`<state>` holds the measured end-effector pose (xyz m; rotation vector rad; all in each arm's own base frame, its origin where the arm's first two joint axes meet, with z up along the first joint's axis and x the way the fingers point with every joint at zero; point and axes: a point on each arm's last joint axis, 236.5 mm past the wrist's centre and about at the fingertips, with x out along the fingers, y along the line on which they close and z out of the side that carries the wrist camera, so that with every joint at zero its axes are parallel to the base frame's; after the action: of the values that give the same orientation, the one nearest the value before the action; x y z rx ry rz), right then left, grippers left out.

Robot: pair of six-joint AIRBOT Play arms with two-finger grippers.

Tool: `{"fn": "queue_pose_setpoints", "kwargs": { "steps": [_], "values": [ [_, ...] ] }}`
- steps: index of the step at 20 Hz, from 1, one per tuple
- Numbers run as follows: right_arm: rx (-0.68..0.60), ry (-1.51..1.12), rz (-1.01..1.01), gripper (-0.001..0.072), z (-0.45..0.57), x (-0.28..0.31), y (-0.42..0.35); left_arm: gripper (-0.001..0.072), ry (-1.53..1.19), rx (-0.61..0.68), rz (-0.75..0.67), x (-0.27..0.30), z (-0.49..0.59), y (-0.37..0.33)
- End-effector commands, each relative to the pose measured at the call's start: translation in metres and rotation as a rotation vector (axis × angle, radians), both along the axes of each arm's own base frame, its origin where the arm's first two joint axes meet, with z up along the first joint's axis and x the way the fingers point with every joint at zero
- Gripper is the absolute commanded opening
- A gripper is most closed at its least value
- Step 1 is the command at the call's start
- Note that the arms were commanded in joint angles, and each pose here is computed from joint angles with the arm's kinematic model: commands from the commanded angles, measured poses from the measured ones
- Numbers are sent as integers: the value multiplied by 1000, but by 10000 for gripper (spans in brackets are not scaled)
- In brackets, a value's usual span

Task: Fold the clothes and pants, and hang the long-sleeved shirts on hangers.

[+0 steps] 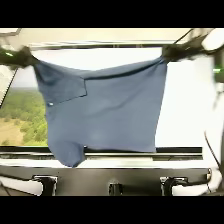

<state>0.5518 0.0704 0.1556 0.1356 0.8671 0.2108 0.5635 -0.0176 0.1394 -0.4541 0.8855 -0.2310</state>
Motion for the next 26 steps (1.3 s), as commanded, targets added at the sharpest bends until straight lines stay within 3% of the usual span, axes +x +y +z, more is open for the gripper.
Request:
{"fn": "queue_pose_setpoints", "kwargs": {
  "steps": [1, 6, 13, 19, 24, 25, 26],
  "values": [
    [1, 101, 5, 33, -109, 43, 3, 15, 29, -89, 12, 56, -103, -11],
    [-39, 114, -85, 33, -137, 57, -17, 15, 48, -107, 20, 67, -142, -5],
    [-71, 447, -71, 33, -151, -24, -20, 15, 351, -156, -173, -21, -146, -7],
    [-51, 579, -45, 33, -180, -43, -12, 15, 400, -63, -204, -27, -174, -5],
    [-52, 726, -60, 57, -218, -63, -12, 21, 437, -69, -211, -29, -194, -9],
    [-55, 751, -57, 144, -223, -67, -12, 94, 443, -70, -214, -30, -197, -10],
    [-56, 759, -56, 197, -225, -68, -12, 287, 448, -73, -213, -30, -199, -11]
  ]
}}
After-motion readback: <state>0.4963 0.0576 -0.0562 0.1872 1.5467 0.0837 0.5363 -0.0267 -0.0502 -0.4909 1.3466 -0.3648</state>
